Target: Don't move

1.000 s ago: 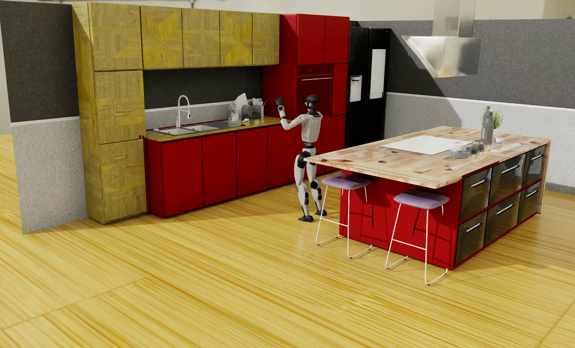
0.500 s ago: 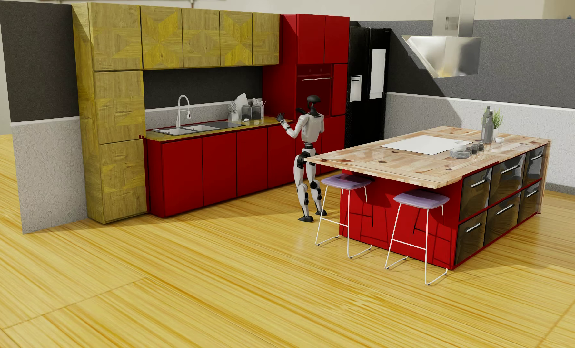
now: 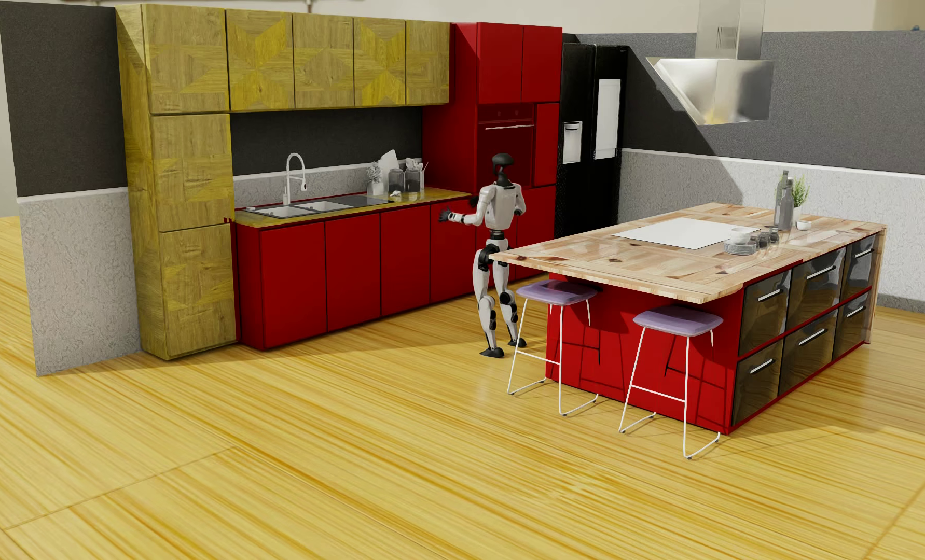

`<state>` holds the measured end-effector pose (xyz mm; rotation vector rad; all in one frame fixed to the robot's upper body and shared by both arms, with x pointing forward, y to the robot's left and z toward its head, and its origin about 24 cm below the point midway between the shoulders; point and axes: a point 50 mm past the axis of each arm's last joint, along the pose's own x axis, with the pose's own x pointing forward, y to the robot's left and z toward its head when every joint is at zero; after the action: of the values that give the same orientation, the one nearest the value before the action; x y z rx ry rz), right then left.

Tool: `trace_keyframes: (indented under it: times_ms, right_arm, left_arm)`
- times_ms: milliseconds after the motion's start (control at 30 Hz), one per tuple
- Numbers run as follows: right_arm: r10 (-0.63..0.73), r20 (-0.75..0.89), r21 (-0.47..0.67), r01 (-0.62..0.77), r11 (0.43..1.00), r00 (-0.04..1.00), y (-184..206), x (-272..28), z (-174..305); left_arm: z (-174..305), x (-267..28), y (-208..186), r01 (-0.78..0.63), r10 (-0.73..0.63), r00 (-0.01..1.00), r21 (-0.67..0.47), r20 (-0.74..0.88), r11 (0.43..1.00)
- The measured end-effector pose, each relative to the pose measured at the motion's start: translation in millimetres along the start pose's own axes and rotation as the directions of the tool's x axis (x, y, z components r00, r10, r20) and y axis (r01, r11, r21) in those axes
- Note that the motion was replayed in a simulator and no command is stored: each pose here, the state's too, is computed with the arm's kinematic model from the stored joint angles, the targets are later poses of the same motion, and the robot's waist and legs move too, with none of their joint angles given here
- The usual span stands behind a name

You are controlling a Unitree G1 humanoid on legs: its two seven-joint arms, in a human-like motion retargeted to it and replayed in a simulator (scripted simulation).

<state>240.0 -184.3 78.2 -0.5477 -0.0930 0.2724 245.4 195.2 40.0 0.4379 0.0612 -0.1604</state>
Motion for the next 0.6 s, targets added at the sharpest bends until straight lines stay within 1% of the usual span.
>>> trace_keyframes:
  times_ms: [133, 200, 333, 500, 600]
  right_arm:
    - [0.061, -0.061, 0.036, -0.058, 0.998, 0.996, 19.8, -1.9, -14.2]
    - [0.070, -0.101, 0.057, -0.064, 0.996, 0.992, 26.0, -2.6, -23.6]
    - [0.066, -0.202, 0.081, -0.050, 0.995, 0.977, 30.3, -1.8, -47.6]
    - [0.191, -0.342, 0.102, -0.166, 0.981, 0.920, 62.9, -9.1, -80.3]
    - [0.252, -0.383, 0.114, -0.225, 0.968, 0.889, 80.0, -10.8, -89.7]
  left_arm:
    - [-14.4, -1.5, -23.4, 0.092, -0.092, 0.994, -0.002, -0.062, 0.996]
    - [-29.0, -4.9, -37.5, 0.155, -0.153, 0.980, 0.003, -0.124, 0.988]
    - [-61.7, -14.4, -52.4, 0.222, -0.213, 0.940, 0.005, -0.266, 0.975]
    - [-77.0, -16.1, -77.5, 0.328, -0.305, 0.891, 0.011, -0.338, 0.945]
    - [-85.0, -18.6, -87.5, 0.367, -0.337, 0.864, 0.010, -0.375, 0.930]
